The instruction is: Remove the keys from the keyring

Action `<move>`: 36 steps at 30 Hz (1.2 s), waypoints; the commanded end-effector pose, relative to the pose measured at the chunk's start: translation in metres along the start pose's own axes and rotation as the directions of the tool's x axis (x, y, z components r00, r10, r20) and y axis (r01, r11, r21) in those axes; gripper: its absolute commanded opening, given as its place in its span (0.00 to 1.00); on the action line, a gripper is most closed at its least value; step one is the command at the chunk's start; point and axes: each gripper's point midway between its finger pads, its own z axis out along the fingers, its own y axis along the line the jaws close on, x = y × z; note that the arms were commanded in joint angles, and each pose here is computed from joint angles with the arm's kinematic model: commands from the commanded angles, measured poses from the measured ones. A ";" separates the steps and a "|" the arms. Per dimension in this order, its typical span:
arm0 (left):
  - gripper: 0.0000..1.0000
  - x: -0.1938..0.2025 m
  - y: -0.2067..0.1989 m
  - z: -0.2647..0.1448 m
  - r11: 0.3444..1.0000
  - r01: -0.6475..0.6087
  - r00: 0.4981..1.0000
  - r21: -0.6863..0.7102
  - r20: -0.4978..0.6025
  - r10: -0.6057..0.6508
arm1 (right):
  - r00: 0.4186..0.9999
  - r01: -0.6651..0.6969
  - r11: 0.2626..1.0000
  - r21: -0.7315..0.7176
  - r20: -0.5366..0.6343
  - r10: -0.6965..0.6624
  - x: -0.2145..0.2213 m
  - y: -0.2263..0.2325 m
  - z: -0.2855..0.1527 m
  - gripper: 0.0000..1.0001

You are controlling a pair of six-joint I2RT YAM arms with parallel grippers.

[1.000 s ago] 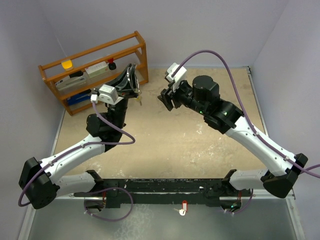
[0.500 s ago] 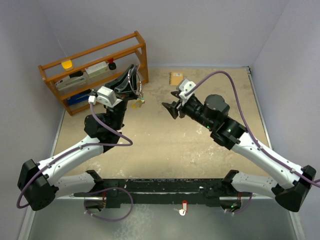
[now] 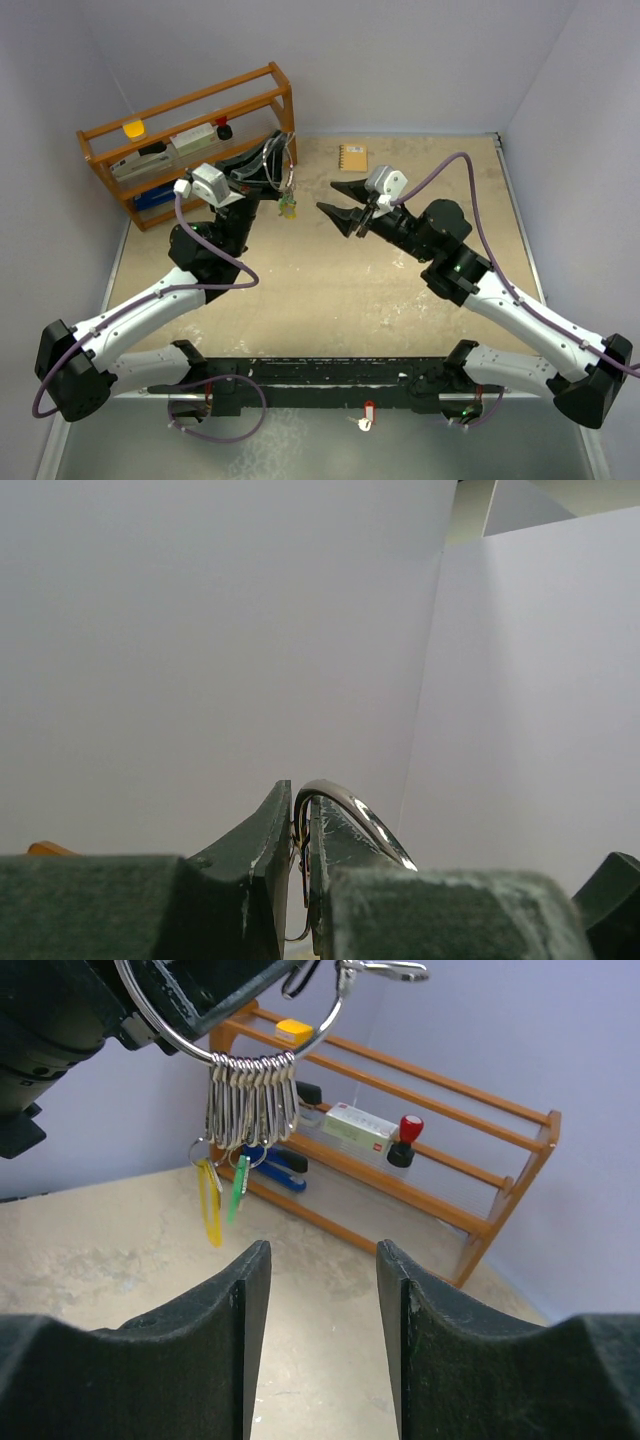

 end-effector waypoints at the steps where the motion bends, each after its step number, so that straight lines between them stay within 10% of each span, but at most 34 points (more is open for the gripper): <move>1: 0.00 -0.030 -0.018 0.010 0.992 0.096 0.994 0.078 0.036 -0.099 | 0.993 0.004 0.998 -0.059 0.117 0.003 -0.027 0.010 0.006 0.50; 36: 0.00 -0.013 -0.031 0.015 0.978 0.171 0.985 0.120 -0.020 -0.170 | 0.990 -0.027 0.996 -0.084 0.134 0.038 -0.017 0.014 0.020 0.39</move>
